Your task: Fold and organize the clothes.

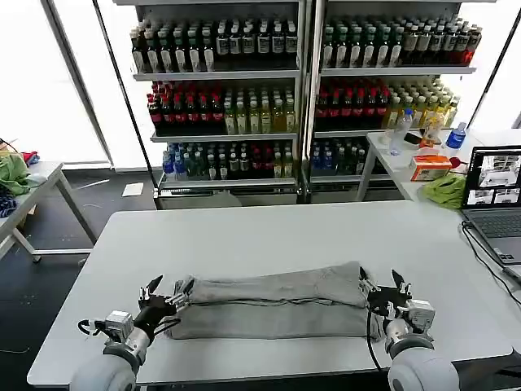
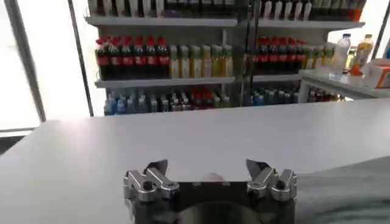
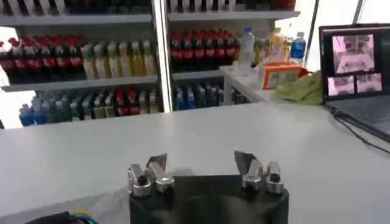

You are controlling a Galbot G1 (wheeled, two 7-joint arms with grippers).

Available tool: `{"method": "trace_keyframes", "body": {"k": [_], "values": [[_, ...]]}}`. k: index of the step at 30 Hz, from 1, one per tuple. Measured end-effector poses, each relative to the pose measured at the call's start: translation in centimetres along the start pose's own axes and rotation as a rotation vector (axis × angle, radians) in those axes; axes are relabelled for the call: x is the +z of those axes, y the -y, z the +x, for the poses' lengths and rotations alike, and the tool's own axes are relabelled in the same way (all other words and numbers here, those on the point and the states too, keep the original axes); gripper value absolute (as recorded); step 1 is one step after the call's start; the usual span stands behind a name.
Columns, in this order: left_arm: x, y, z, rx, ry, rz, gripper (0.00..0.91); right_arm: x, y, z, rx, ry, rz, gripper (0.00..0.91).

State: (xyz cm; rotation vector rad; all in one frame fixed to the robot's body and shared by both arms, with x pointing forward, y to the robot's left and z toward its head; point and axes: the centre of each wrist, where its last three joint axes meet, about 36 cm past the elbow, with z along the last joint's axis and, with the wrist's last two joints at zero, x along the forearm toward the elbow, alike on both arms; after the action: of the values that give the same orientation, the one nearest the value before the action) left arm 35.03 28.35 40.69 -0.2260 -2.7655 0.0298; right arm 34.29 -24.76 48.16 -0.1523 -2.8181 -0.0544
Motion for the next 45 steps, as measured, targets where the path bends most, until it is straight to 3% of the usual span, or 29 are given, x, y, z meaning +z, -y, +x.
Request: {"method": "trace_keyframes", "body": {"k": [18, 19, 20, 21, 23, 45], "values": [[2.4, 1.2, -1.0, -0.024, -0.059, 0.116, 0.907, -1.4, -0.1, 0.7, -0.028, 0.036, -0.015, 0.907], [2.6, 1.2, -1.0, -0.026, -0.063, 0.116, 0.856, -1.5, -0.1, 0.7, -0.029, 0.037, -0.014, 0.907], [2.8, 1.2, -1.1, -0.028, -0.068, 0.115, 0.665, -1.5, -0.1, 0.7, -0.032, 0.038, -0.014, 0.907], [3.0, 1.2, -1.2, -0.03, -0.072, 0.115, 0.06, -1.6, -0.1, 0.6, -0.034, 0.039, -0.014, 0.907], [3.3, 1.2, -1.3, -0.031, -0.081, 0.116, 0.0, -1.7, -0.1, 0.5, -0.034, 0.042, -0.014, 0.907], [5.0, 0.1, -1.1, -0.064, -0.068, 0.06, 0.0, -3.3, 0.5, -0.7, -0.04, 0.079, -0.025, 0.907]]}}
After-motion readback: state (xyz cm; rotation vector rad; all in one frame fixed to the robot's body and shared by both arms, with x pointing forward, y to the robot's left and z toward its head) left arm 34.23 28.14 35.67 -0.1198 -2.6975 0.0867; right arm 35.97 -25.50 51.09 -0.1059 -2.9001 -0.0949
